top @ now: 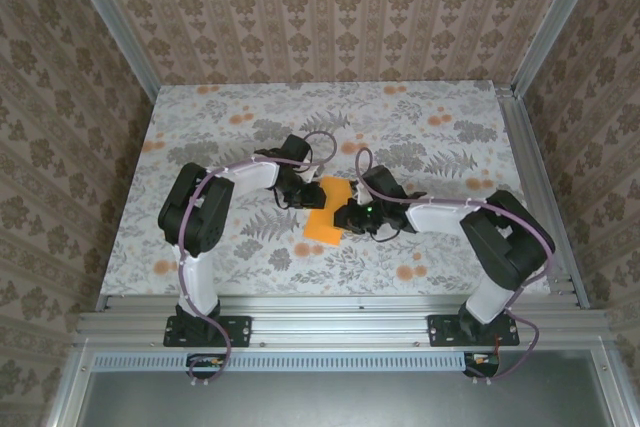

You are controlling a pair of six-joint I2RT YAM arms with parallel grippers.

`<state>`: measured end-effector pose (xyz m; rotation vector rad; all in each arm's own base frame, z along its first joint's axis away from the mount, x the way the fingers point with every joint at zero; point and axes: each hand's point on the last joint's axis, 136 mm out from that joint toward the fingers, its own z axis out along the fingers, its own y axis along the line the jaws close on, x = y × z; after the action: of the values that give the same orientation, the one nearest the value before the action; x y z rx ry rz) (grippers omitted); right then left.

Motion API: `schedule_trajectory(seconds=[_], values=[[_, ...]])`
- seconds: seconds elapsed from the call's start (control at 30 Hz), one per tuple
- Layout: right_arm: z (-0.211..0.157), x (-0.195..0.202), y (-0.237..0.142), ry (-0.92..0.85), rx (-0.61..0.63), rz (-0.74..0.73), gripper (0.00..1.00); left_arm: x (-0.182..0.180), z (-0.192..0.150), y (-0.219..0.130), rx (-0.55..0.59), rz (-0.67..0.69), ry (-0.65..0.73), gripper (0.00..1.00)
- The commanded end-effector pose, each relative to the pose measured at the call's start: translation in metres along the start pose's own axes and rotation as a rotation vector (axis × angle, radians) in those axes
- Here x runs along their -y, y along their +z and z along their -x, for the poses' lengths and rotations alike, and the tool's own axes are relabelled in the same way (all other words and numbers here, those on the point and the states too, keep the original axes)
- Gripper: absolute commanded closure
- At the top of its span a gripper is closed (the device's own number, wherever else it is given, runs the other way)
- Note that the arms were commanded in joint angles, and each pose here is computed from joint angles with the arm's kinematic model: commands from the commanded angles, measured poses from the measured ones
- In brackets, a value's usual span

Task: Fold a paper plane with a square sheet of paper (pick it up from the middle)
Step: Fold the square sheet of paper in half at the center of the table.

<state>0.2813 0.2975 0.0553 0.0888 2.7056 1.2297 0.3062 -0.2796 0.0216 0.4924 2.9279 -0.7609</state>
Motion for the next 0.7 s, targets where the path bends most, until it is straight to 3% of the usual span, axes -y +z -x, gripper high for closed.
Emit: schedule_trajectory(seconds=[0.0, 0.27, 0.47, 0.67], values=[[0.004, 0.012, 0.012, 0.026, -0.012, -0.046, 0.83, -0.016, -0.015, 0.002, -0.071, 0.062, -0.042, 0.75], [-0.013, 0.050, 0.010, 0.019, -0.062, -0.189, 0.82, -0.004, 0.001, -0.006, -0.030, 0.023, -0.031, 0.74], [-0.004, 0.036, 0.001, 0.004, -0.028, -0.147, 0.80, 0.009, 0.017, -0.024, 0.016, -0.008, -0.014, 0.71], [0.014, 0.027, -0.007, 0.006, 0.008, -0.112, 0.76, 0.015, 0.019, -0.051, 0.042, 0.013, -0.003, 0.61]])
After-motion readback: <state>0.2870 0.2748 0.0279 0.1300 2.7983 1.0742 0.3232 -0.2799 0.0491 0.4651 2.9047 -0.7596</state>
